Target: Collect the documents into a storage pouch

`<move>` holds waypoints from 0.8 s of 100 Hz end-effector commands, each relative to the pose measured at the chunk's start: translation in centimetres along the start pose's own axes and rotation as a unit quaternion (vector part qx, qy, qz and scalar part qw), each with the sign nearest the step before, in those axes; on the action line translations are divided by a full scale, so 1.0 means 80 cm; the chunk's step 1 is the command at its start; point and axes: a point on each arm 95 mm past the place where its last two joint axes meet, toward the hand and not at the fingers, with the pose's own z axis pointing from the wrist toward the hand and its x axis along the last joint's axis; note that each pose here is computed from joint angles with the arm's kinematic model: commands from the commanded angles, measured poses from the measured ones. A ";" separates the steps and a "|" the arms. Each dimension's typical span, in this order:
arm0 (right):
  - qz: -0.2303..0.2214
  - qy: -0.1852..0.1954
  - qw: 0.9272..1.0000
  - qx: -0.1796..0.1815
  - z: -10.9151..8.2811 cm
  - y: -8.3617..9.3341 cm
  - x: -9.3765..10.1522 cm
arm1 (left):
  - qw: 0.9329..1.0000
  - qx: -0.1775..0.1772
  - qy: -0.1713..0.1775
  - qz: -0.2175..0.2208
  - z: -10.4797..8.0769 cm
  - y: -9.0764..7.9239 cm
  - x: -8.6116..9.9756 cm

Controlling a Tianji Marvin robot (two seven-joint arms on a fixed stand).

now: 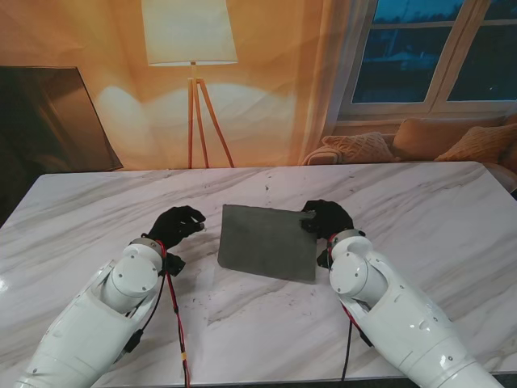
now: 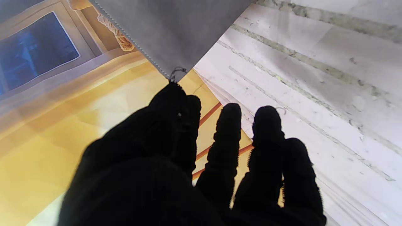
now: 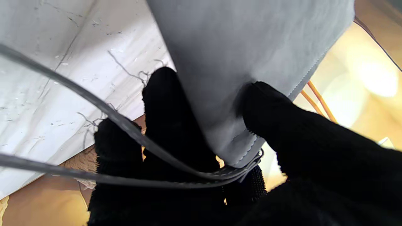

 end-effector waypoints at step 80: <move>-0.016 0.023 0.999 0.041 -0.020 0.006 -0.015 | 0.999 -0.017 0.039 0.016 -0.014 0.016 0.010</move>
